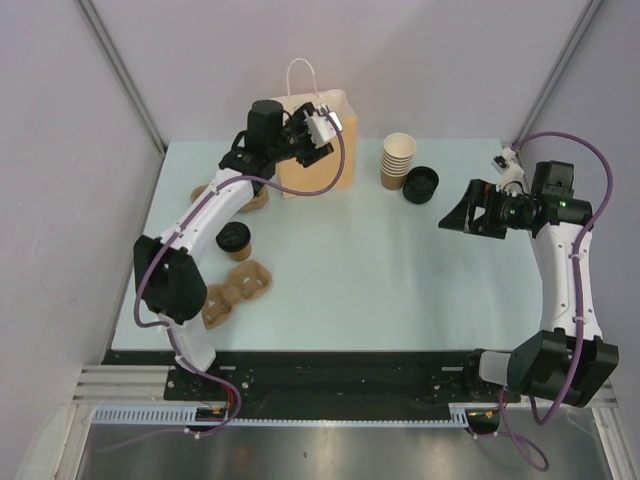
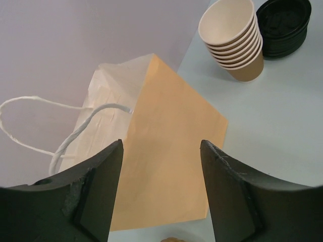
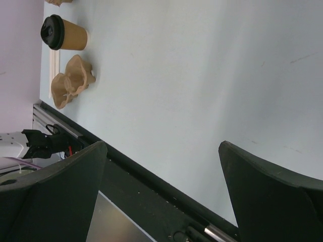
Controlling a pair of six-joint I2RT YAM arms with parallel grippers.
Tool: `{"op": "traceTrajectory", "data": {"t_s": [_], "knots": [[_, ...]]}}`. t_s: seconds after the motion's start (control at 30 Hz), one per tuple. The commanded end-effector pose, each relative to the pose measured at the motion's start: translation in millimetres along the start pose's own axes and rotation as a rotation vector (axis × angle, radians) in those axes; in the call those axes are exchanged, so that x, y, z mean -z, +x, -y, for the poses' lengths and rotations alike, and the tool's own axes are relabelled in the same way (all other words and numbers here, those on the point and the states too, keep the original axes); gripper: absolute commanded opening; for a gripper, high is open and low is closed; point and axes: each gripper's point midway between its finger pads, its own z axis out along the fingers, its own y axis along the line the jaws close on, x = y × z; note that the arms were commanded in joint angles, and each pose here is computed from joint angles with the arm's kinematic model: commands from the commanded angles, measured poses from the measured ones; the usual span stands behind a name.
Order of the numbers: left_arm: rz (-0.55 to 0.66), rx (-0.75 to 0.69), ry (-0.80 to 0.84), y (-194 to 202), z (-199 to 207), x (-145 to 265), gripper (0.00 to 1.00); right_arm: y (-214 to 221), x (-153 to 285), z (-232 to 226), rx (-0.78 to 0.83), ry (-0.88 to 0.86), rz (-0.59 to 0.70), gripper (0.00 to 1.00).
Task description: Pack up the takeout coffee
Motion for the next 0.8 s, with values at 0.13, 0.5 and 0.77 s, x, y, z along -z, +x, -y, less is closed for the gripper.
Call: {"op": "traceTrajectory", "data": {"t_s": [0.13, 0.5, 0.77], "knots": [[0.144, -0.012, -0.024, -50, -23, 33, 0.67, -7, 7, -5, 0.021, -0.031, 0.047, 1.0], [0.092, 0.06, -0.055, -21, -65, 82, 0.73, -11, 5, -4, -0.012, -0.065, 0.053, 1.0], [0.078, 0.042, -0.049, 1, -83, 43, 0.78, -8, 2, 0, -0.025, -0.058, 0.04, 1.0]]}}
